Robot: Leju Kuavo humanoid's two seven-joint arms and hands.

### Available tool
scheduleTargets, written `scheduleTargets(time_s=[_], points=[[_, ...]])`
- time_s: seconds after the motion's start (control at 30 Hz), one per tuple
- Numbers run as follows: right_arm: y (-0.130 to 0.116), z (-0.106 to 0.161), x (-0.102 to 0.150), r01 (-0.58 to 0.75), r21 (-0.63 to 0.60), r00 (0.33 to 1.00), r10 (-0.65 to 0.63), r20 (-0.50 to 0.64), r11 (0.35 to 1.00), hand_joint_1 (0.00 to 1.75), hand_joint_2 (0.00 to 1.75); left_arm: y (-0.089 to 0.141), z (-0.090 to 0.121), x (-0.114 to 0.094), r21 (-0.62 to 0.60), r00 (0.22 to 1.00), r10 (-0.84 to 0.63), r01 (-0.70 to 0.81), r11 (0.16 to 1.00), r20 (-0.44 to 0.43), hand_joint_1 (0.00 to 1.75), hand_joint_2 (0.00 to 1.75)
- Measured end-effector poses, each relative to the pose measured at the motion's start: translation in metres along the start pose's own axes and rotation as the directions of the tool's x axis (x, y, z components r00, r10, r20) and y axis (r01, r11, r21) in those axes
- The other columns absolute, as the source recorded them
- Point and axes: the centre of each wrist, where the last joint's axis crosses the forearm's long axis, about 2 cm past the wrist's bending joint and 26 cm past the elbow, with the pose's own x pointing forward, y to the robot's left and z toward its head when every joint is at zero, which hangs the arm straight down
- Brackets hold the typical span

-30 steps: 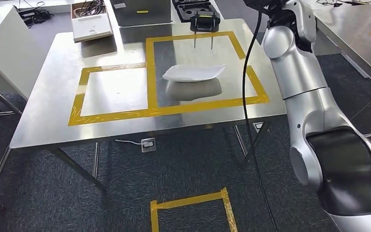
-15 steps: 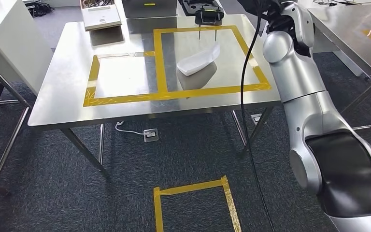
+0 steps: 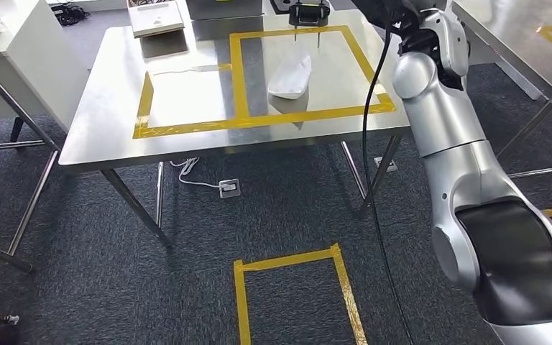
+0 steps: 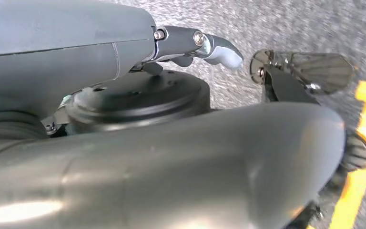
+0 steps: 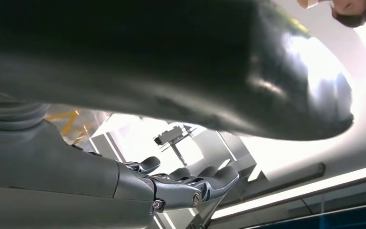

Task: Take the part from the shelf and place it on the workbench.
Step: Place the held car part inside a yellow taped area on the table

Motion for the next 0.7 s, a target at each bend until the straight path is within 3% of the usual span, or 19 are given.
scheduleTargets(time_s=[0.63,0.7], points=[[0.019,0.015,-0.02,0.009,0.045,1.0,-0.008,-0.02,0.999,0.0,0.0,0.003,-0.001,-0.015,0.006,1.0,0.017,-0.017,1.0,-0.018,0.0,0.0],[0.025,0.021,-0.025,0.016,0.056,0.999,-0.014,-0.031,0.998,0.0,0.87,0.004,-0.001,-0.019,0.009,1.0,0.019,-0.019,1.0,-0.024,0.0,0.0]])
